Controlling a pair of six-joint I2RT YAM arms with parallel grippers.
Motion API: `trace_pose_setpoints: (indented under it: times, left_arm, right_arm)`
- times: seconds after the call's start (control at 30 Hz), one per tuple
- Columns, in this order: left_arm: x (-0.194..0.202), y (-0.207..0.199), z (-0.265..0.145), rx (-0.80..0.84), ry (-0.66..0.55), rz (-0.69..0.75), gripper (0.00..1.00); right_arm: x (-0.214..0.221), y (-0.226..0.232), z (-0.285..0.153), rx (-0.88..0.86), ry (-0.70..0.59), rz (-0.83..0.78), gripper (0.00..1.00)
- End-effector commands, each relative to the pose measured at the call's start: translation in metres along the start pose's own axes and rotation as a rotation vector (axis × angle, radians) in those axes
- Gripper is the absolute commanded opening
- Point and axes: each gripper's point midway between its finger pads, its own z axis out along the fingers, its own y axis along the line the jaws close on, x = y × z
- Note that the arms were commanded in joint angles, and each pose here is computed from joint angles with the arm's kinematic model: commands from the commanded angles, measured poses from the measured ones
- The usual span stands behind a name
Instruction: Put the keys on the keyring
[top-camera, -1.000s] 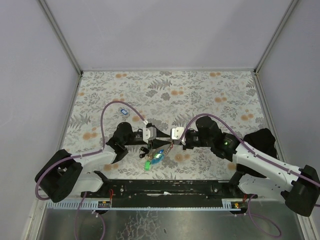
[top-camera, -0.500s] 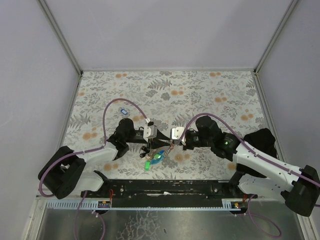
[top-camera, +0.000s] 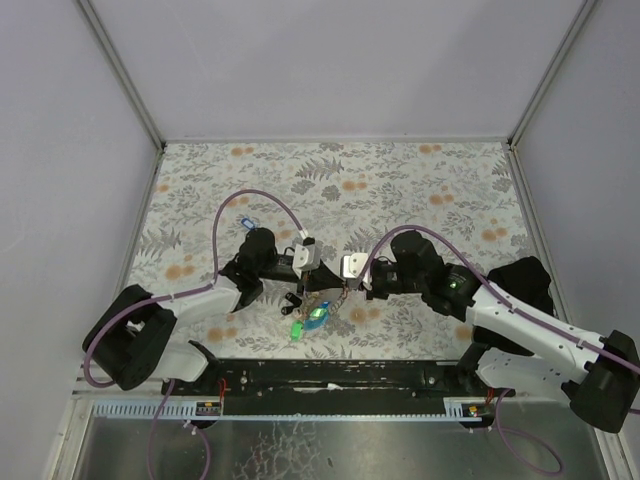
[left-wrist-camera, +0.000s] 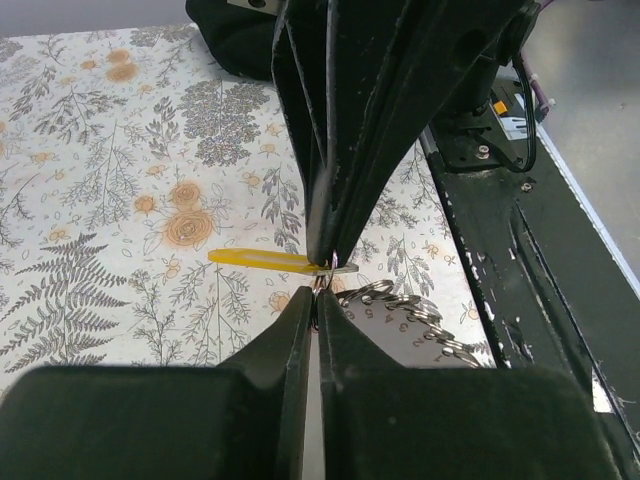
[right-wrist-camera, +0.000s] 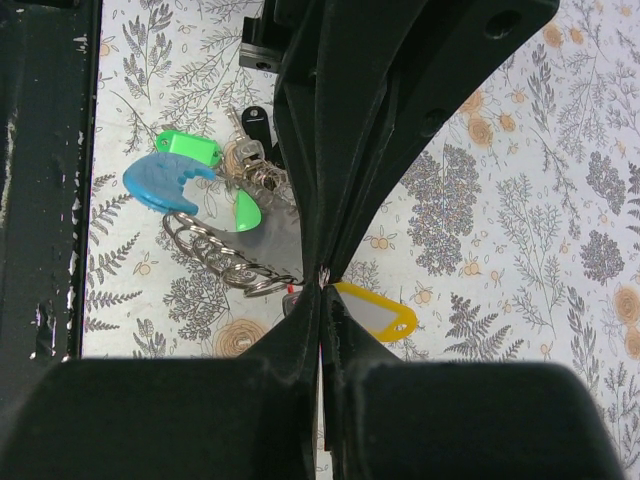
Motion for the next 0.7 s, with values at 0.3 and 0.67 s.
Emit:
trace_pose_setpoints:
  times: [0.3,0.67]
  left_arm:
    - [-0.01,0.034,-0.02,-0.334,-0.085,-0.177,0.0]
    - [-0.018,0.066,-0.046,-0.67,-0.244,-0.414,0.0]
  right_arm:
    - [-0.029,-0.014,-0.013,0.099,-0.104,-0.024,0.0]
    - [-0.009,-0.001,0.003,0.07,-0.116,0.023,0.0]
